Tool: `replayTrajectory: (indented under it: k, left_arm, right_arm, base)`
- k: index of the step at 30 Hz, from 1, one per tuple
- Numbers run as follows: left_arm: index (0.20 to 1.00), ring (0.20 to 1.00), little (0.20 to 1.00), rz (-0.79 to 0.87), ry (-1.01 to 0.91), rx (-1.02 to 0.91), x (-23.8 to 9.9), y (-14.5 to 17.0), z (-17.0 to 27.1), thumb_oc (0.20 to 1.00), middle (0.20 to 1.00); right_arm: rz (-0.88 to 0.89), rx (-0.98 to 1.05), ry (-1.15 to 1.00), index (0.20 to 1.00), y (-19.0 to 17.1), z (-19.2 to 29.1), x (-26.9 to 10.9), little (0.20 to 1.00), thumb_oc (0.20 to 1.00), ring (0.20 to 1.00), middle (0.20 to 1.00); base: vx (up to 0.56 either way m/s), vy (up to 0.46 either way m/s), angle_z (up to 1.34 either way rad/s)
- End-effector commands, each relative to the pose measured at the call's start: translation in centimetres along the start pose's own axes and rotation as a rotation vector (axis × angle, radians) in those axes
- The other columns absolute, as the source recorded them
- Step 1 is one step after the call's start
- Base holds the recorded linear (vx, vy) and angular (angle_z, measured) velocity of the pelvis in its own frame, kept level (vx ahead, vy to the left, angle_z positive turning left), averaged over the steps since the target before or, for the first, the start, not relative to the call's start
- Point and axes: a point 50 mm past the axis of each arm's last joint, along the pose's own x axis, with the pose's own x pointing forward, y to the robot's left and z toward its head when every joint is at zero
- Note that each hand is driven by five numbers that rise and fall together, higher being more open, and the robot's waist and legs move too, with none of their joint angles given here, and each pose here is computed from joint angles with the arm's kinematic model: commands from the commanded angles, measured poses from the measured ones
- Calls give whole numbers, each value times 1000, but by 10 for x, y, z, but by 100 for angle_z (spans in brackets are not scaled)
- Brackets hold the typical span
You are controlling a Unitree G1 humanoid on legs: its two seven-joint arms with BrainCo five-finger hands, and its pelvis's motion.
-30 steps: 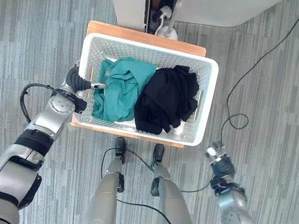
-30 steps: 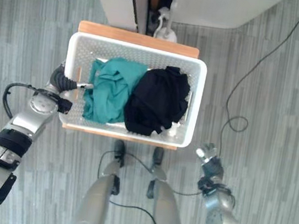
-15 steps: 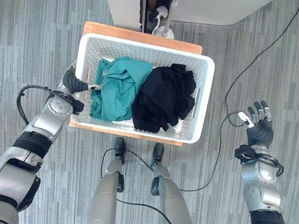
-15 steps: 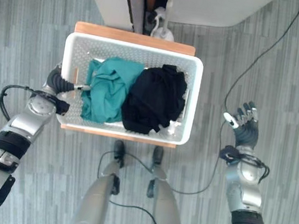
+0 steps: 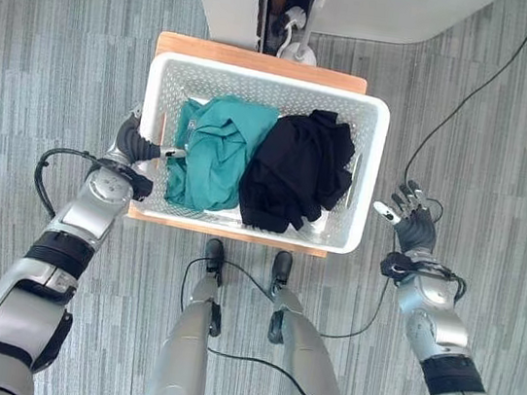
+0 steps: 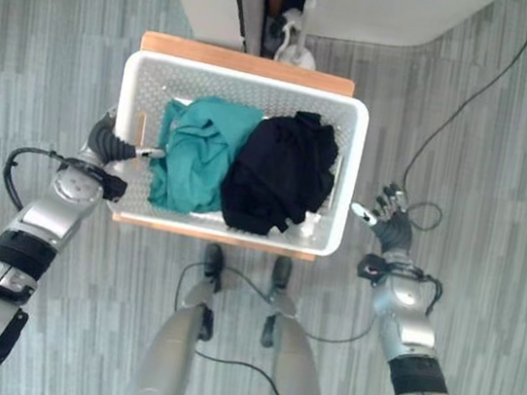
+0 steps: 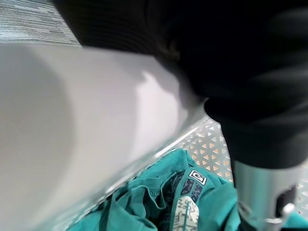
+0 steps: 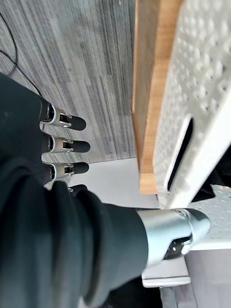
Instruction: Grab the laundry basket,head to the washer,open it,put in the laundry and shut it.
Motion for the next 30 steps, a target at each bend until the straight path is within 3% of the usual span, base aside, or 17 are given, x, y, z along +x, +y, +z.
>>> replayTrajectory:
  k: [1, 15, 21, 25, 30]
  left_arm:
    - [1000, 1000, 1000, 47, -21, 6, 2, 5, 3, 1000, 1000]
    - [1000, 1000, 1000, 49, -46, -4, 5, 0, 13, 1000, 1000]
    - [1000, 1000, 1000, 36, -69, -26, 8, -9, 22, 1000, 1000]
    - [1000, 1000, 1000, 36, -79, -29, 9, -11, 26, 1000, 1000]
    - [1000, 1000, 1000, 41, -103, -23, 13, -15, 40, 1000, 1000]
  right_arm:
    - [-45, -42, -61, 1000, -12, 10, -4, 1000, 1000, 1000, 1000]
    - [42, -190, -18, 1000, 11, 7, 10, 1000, 1000, 1000, 1000]
    - [96, -191, 2, 1000, 41, 1, 15, 1000, 1000, 1000, 1000]
    - [105, -182, -4, 1000, 50, 3, 17, 1000, 1000, 1000, 1000]
    - [99, -24, -41, 1000, 79, 22, 25, 1000, 1000, 1000, 1000]
  base:
    - [0, 0, 0]
    - [0, 0, 0]
    - [-2, 6, 0]
    - [0, 0, 0]
    - [47, 21, 8]
